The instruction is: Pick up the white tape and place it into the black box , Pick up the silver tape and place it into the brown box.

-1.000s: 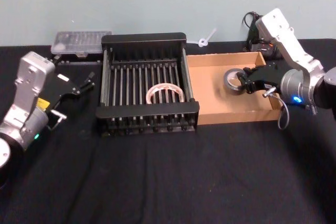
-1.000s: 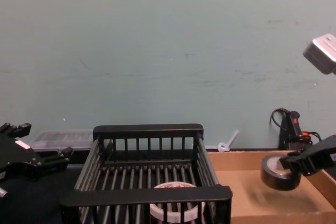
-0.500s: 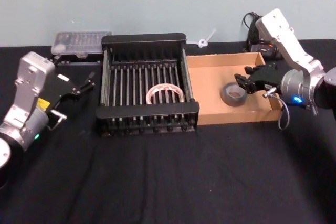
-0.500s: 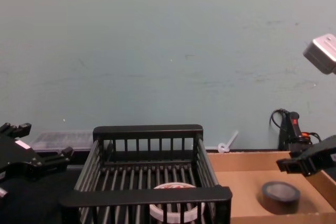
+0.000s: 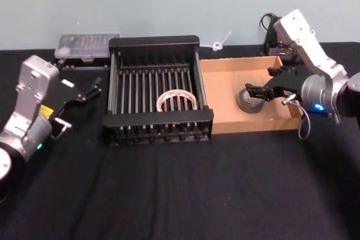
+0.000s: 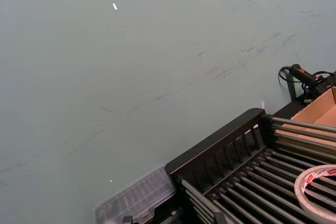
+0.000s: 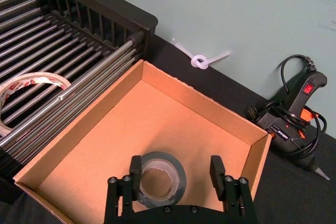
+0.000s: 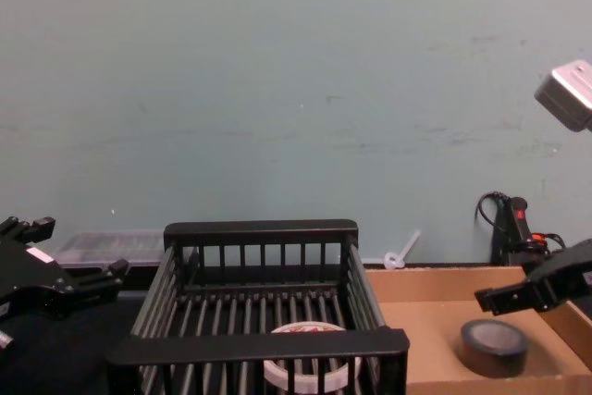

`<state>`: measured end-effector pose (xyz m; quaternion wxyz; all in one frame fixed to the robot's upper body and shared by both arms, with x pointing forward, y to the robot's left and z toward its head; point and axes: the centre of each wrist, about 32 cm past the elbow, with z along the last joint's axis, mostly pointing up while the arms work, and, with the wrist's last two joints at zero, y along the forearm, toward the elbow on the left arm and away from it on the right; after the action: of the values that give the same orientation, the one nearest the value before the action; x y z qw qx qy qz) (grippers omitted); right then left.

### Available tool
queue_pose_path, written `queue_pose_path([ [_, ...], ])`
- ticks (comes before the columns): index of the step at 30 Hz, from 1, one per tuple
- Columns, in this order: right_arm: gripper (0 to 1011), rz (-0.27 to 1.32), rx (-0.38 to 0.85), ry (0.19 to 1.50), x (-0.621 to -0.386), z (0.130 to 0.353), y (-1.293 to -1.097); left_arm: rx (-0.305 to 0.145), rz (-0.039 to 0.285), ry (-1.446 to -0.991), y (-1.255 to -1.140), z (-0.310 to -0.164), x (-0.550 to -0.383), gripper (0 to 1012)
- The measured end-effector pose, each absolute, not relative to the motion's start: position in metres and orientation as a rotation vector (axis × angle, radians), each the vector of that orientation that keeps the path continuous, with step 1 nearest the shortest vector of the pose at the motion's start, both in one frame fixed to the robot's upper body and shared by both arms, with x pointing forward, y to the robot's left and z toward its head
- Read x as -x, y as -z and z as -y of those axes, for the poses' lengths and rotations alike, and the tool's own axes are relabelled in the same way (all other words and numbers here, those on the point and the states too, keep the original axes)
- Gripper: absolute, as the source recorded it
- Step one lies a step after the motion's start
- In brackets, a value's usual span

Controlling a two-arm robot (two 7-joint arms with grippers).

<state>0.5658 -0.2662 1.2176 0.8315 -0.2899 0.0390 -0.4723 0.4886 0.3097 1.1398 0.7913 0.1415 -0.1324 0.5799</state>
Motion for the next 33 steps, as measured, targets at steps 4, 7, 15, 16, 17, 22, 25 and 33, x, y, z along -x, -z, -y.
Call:
queue_pose_path([
  [4, 920, -0.083, 0.614, 1.001, -0.566, 0.266, -1.218, -0.304, 0.285, -1.248, -1.14, -0.31, -0.489, 1001],
  [7, 995, -0.083, 0.614, 1.001, -0.566, 0.266, -1.218, -0.304, 0.285, -1.248, -1.14, -0.31, -0.489, 1001],
  [15, 1002, -0.084, 0.611, 1.006, -0.566, 0.266, -1.218, -0.304, 0.285, -1.248, -1.14, -0.31, -0.489, 1001],
  [16, 1002, -0.085, 0.608, 1.012, -0.565, 0.267, -1.217, -0.304, 0.285, -1.248, -1.14, -0.31, -0.489, 1001],
  [17, 1002, -0.084, 0.604, 1.019, -0.565, 0.267, -1.217, -0.304, 0.285, -1.248, -1.14, -0.31, -0.489, 1001],
  [22, 1002, -0.047, 0.545, 1.097, -0.558, 0.267, -1.216, -0.304, 0.285, -1.248, -1.14, -0.31, -0.489, 1001],
  [25, 1002, -0.001, 0.492, 1.141, -0.551, 0.268, -1.215, -0.304, 0.285, -1.248, -1.14, -0.31, -0.489, 1001],
  [33, 1002, 0.111, 0.354, 1.226, -0.529, 0.274, -1.199, -0.304, 0.285, -1.248, -1.14, -0.31, -0.489, 1001],
])
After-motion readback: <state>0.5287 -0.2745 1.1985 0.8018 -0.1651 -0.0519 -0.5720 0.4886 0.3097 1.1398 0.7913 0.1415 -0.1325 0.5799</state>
